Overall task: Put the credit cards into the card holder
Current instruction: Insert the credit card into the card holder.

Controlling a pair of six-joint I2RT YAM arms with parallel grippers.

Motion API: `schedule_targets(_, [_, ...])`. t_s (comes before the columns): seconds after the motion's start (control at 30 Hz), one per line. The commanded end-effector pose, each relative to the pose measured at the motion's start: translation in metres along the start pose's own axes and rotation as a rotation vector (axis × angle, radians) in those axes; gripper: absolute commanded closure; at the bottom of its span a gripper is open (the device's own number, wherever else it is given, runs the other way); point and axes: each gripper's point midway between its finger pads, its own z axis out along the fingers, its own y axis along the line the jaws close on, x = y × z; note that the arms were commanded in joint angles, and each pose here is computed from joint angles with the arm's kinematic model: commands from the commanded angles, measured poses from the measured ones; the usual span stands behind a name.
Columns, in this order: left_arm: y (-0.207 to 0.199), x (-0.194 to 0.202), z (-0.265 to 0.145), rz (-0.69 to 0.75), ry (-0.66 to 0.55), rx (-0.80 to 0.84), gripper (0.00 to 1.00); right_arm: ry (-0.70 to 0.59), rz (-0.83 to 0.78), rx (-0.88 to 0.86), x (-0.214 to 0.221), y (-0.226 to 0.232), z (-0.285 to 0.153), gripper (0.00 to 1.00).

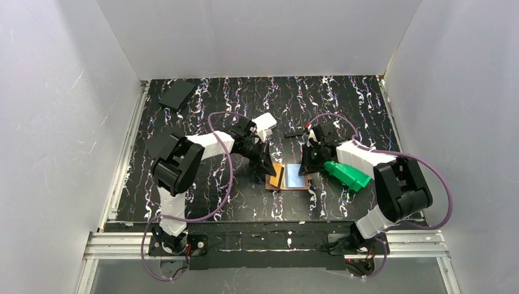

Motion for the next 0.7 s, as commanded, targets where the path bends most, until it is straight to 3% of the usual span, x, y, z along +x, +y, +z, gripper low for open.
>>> schedule_targets(0.0, [-0.017, -0.004, 0.005, 0.022, 0.029, 0.07, 1.0, 0.035, 0.012, 0.064, 0.011, -0.019, 0.007, 0.92])
schedule_targets(0.67, [-0.005, -0.009, 0.021, -0.021, 0.071, 0.076, 1.0, 0.031, 0.017, 0.079, 0.011, -0.026, 0.007, 0.93])
